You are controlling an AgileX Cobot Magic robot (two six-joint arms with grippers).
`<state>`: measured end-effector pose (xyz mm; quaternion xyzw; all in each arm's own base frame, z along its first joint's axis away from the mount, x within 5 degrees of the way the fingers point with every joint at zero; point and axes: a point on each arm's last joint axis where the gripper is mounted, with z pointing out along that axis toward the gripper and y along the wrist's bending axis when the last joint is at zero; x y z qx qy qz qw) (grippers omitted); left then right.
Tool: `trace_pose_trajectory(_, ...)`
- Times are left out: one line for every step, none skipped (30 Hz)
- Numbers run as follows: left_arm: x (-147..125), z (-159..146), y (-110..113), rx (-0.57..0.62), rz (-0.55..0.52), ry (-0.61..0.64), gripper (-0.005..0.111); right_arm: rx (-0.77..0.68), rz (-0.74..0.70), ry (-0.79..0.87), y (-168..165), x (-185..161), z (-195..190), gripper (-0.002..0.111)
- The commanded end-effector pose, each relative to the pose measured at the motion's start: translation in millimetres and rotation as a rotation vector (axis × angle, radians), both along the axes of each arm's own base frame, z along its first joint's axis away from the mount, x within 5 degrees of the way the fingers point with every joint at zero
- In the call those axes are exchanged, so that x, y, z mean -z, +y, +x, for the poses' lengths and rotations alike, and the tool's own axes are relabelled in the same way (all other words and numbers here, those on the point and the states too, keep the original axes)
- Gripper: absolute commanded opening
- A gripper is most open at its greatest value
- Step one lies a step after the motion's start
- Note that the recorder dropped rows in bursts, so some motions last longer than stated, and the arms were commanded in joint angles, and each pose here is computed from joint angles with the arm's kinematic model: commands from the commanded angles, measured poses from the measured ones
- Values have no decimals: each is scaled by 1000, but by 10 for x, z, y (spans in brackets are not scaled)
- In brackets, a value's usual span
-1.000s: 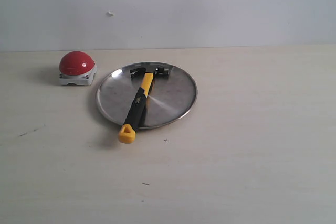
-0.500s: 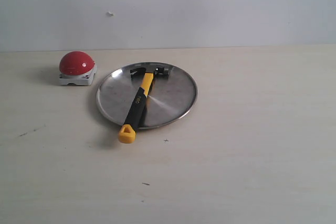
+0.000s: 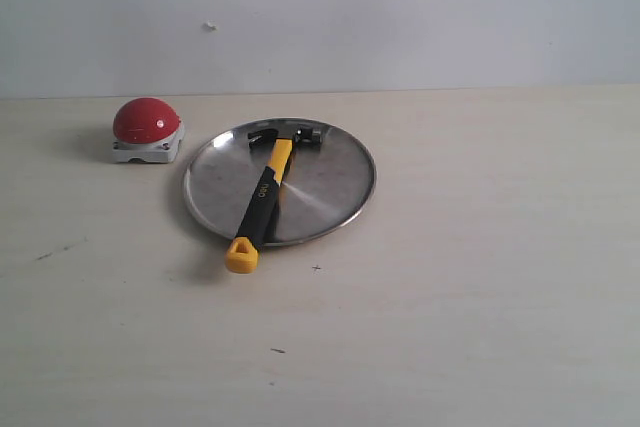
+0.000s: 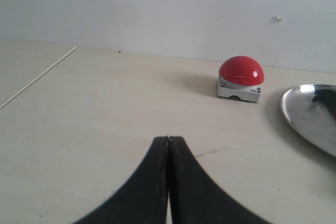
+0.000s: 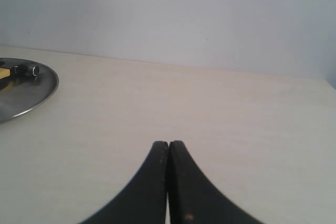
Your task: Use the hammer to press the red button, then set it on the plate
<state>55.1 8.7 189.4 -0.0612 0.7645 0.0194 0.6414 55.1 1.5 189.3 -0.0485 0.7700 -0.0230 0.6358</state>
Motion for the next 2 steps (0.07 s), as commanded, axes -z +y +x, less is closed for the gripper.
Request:
trace_pose_trajectory(-5,-4,0,-3,-8,-9,0,4,-1,-2,-2,12,-3,0)
trace_pose_trajectory(-5,-4,0,-3,-8,-9,0,4,-1,-2,-2,12,-3,0)
